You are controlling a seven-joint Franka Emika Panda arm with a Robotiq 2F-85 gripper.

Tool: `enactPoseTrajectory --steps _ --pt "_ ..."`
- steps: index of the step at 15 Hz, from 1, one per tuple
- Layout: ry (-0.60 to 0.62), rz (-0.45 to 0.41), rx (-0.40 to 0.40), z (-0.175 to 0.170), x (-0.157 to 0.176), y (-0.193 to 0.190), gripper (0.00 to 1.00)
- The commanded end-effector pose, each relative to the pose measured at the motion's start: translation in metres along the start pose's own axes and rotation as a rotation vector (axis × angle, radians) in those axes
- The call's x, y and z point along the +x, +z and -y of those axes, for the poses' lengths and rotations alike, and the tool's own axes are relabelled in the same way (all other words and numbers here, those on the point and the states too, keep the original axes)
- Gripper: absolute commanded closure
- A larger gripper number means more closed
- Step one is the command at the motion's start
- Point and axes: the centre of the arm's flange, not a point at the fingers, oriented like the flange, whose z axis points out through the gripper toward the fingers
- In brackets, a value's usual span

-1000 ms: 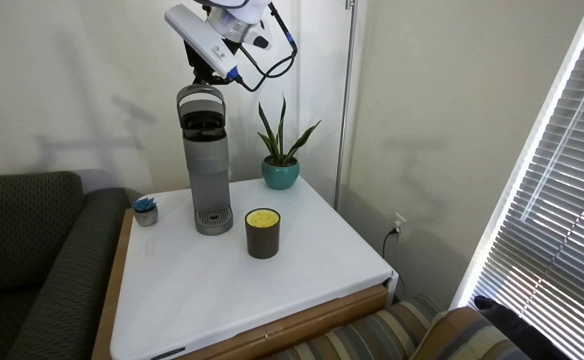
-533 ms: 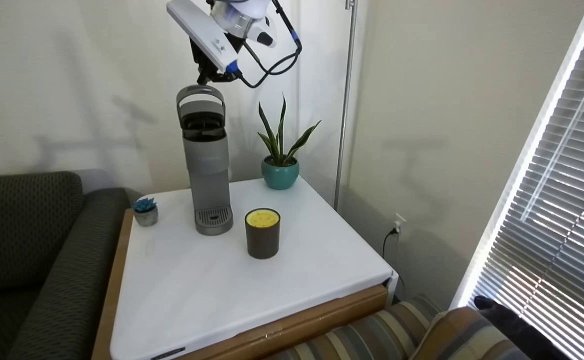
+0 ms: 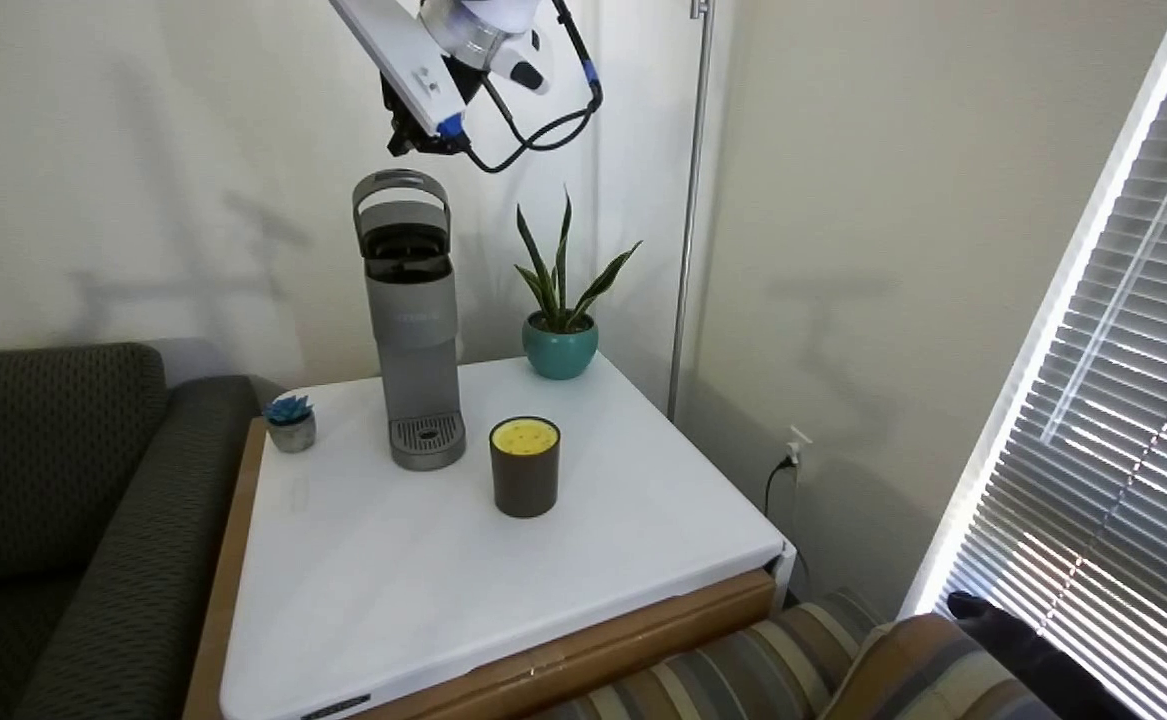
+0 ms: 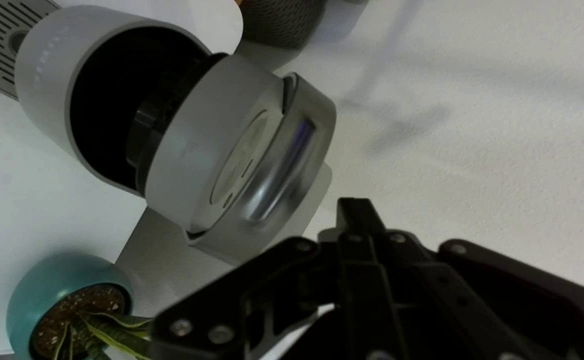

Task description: Open the coffee maker then close it

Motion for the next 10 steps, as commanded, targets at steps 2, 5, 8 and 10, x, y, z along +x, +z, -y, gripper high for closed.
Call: enactPoseTrajectory --steps 2,5,8,10 --pt "0.049 0.016 -0.001 -0.001 -0.019 -0.005 1.0" --pt "0.059 0.041 -0.043 0.0 -0.018 0.001 1.0" --pt "0.071 0.07 -0.09 -0.001 -0.019 0.006 1.0" --pt "0.083 0.08 -0.119 -0.001 -0.02 0.008 1.0"
